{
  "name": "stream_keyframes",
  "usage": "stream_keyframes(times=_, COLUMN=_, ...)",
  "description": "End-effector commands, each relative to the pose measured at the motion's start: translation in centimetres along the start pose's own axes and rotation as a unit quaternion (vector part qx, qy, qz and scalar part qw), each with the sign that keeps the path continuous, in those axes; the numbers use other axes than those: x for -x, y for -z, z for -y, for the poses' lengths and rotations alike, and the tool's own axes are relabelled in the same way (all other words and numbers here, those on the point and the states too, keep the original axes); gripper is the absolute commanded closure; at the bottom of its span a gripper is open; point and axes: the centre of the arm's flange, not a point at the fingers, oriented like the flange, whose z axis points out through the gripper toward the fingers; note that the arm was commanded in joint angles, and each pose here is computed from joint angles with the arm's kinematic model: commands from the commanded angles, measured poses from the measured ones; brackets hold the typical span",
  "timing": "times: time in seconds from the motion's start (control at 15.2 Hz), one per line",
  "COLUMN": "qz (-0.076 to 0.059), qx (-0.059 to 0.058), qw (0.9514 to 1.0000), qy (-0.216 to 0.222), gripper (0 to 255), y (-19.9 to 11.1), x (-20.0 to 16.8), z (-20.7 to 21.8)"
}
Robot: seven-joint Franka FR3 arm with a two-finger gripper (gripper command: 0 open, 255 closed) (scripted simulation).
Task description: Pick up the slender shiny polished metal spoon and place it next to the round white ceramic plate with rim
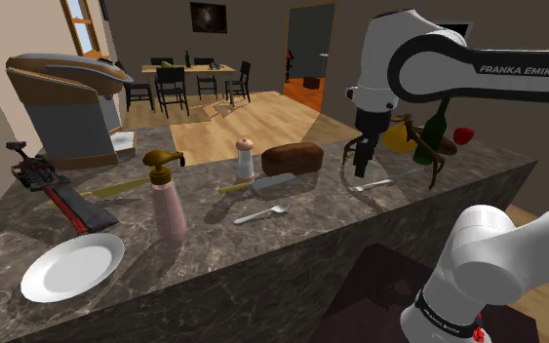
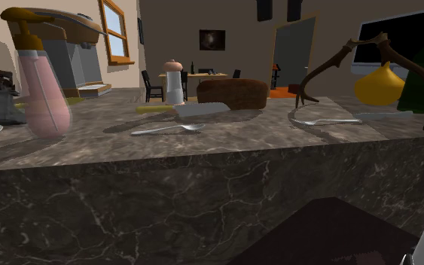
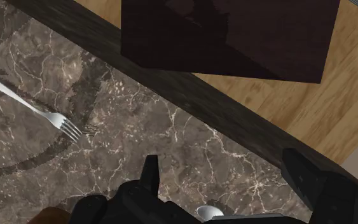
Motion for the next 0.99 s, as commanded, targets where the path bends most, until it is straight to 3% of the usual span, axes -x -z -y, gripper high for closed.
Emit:
stream_keyframes(times=0.0, qz=0.000, qx=0.000, qw=1.0000, qy=0.000, gripper=0, y=0.0, x=0.0, z=0.0)
stream_keyframes(times=0.2, qz=-0.014, qx=-0.016, qw=0.9989, qy=0.043, gripper=0, y=-2.4, x=-2.7, z=-1.0)
stream_keyframes(times=0.46, qz=-0.033, qx=-0.037, qw=0.9938, qy=0.099, gripper=0, y=-5.5, x=-6.6, z=-1.8)
stream_keyframes(times=0.66, qz=-0.047, qx=-0.053, qw=0.9874, qy=0.141, gripper=0, y=-7.7, x=-9.6, z=-2.0)
stream_keyframes(times=0.92, qz=-0.065, qx=-0.074, qw=0.9754, qy=0.197, gripper=0, y=-10.6, x=-13.7, z=-1.8)
